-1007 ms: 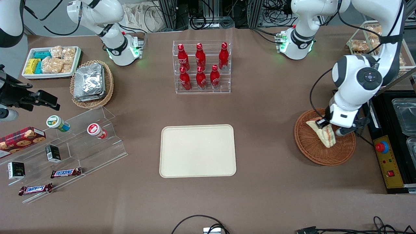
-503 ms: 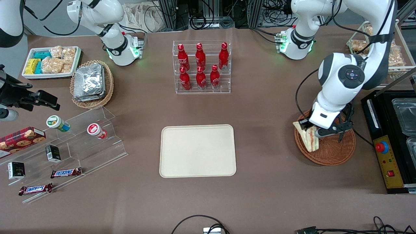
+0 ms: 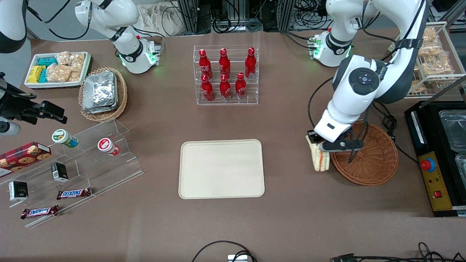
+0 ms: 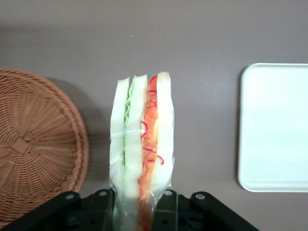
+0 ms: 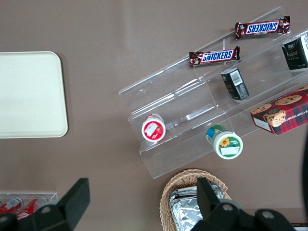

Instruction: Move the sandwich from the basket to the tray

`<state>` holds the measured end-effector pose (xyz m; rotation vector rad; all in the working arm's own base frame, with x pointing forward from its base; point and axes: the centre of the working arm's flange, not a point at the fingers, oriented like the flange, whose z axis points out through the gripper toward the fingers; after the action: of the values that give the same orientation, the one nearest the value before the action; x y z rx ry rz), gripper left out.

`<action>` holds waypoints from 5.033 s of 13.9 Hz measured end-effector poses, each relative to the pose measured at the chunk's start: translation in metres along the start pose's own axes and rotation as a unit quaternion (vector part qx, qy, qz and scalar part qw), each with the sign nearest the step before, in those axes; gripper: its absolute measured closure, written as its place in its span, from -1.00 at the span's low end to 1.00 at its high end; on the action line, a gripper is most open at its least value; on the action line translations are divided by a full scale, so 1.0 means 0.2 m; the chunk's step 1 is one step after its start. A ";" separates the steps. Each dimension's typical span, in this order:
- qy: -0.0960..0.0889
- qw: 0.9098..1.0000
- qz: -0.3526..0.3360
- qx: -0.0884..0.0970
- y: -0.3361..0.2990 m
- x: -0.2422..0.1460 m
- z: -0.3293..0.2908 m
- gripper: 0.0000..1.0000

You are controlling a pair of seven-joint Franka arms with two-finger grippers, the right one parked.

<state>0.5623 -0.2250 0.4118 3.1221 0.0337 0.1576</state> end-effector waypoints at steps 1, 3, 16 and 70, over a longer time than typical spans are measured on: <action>-0.003 1.000 0.007 -0.004 0.05 0.02 -0.02 0.57; -0.001 1.000 0.023 -0.009 0.15 0.04 -0.03 0.57; -0.023 0.999 0.037 0.001 1.03 0.09 0.53 0.57; -0.059 0.996 -0.061 0.039 -0.22 0.49 -0.42 -1.00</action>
<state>0.6510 -0.1785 0.5037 3.1879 0.2329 -0.0295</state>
